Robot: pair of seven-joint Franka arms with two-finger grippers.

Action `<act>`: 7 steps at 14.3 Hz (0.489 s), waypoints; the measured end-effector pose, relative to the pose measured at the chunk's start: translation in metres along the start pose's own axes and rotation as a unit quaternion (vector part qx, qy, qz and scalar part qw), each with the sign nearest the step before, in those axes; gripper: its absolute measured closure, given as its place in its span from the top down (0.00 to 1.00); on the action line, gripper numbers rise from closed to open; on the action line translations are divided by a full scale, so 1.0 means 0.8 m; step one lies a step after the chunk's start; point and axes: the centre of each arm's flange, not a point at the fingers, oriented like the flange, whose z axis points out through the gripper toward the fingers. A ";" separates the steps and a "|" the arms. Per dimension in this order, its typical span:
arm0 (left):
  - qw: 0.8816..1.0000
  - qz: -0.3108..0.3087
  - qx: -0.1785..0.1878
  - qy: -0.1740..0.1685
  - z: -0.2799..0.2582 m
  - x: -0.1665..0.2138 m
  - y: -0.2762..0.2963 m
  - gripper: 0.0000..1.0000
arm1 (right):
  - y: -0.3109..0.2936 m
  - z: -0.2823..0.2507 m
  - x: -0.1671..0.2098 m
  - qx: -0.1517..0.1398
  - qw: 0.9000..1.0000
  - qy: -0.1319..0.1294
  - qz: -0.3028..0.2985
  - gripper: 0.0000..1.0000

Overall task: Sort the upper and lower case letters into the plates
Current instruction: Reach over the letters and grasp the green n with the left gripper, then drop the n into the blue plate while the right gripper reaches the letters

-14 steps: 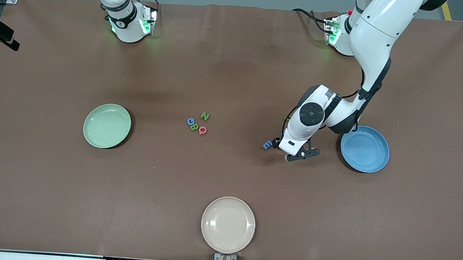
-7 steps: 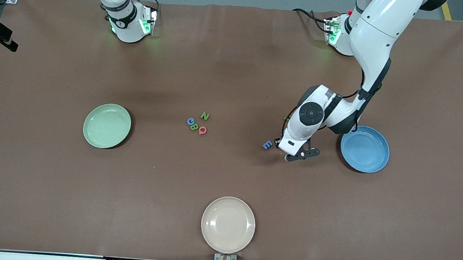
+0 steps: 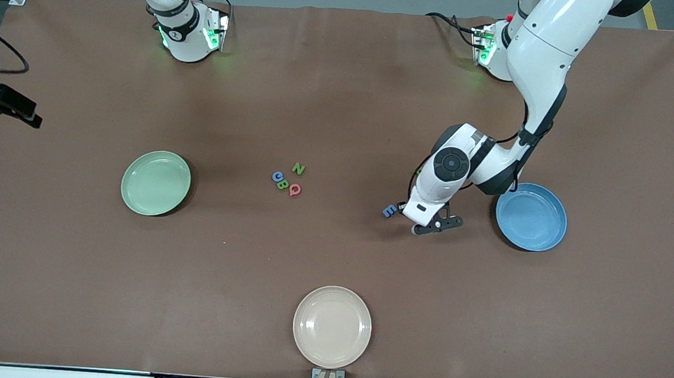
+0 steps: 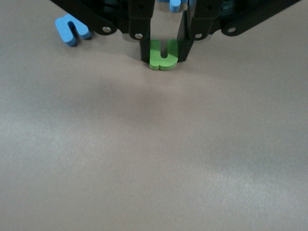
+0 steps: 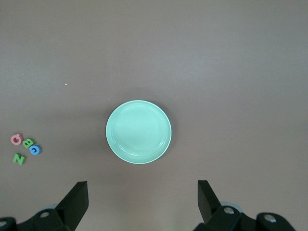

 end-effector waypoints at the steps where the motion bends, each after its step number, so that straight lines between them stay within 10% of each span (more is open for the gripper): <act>1: 1.000 0.000 -0.003 0.005 -0.007 0.006 0.000 0.26 | -0.012 0.009 0.005 0.000 1.000 -0.007 0.026 1.00; 7: 0.997 0.072 0.040 0.002 -0.109 0.077 -0.092 0.26 | -0.180 0.070 0.000 0.019 0.976 -0.032 0.214 1.00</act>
